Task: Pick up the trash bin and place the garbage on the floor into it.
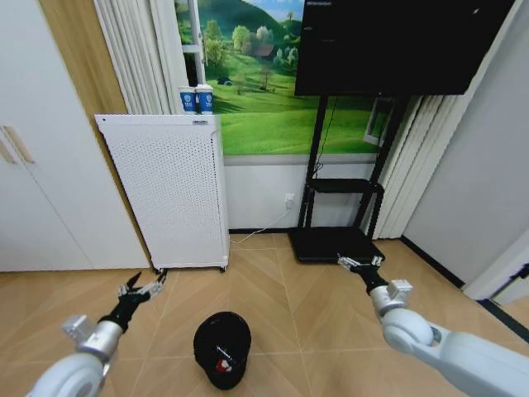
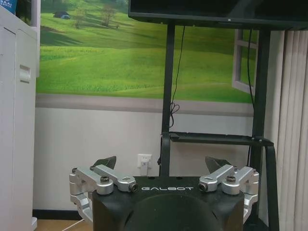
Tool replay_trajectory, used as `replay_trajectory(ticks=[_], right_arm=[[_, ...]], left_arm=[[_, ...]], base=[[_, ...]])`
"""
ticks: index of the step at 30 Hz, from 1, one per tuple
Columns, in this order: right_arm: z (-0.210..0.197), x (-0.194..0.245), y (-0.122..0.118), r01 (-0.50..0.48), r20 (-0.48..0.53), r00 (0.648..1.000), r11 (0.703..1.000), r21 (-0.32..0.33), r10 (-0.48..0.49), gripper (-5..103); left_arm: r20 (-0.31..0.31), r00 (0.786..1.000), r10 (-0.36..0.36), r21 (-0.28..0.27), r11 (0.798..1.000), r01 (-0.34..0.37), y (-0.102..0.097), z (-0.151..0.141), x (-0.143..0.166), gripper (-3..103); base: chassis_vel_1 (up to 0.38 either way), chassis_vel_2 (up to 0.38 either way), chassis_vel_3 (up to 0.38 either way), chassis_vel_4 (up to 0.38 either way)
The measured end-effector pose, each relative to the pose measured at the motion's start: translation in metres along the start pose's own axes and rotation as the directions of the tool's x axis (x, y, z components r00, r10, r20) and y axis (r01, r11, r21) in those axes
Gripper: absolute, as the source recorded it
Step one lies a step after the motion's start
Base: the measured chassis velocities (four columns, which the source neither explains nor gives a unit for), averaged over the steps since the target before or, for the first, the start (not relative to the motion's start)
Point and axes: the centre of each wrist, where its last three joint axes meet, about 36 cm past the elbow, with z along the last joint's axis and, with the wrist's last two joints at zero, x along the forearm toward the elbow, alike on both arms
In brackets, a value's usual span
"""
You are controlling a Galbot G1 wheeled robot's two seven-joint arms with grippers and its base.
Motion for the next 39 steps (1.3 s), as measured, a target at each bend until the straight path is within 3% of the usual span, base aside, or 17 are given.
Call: replay_trajectory(ticks=[7, 14, 20, 24, 39], right_arm=[[-0.001, 0.002, -0.011, 0.027, 0.022, 0.999, 0.999, 0.047, -0.028, 100], [0.042, 0.009, -0.019, 0.074, 0.009, 0.997, 0.996, 0.043, -0.075, 100], [0.066, 0.014, -0.023, 0.086, 0.001, 0.996, 0.993, 0.079, -0.087, 100], [0.072, 0.016, -0.018, 0.084, 0.004, 0.996, 0.995, 0.061, -0.085, 100], [0.072, 0.011, -0.02, 0.071, 0.035, 0.997, 0.996, 0.05, -0.072, 100]], left_arm=[[0.01, 1.0, 0.023, -0.024, 0.999, -0.023, 0.0, -0.009, -0.009, 100], [-0.013, 1.0, 0.021, -0.041, 0.999, -0.021, 0.014, 0.008, -0.008, 100], [-0.033, 0.999, 0.029, -0.053, 0.998, -0.031, 0.018, 0.028, -0.002, 100], [-0.046, 0.999, 0.029, -0.045, 0.998, -0.031, 0.018, 0.041, 0.003, 100], [-0.052, 0.998, 0.023, -0.041, 0.999, -0.026, 0.02, 0.046, 0.005, 100]], base=[[0.0, 0.0, 0.0, 0.0], [0.0, 0.0, 0.0, 0.0], [0.0, 0.0, 0.0, 0.0], [0.0, 0.0, 0.0, 0.0], [0.0, 0.0, 0.0, 0.0]])
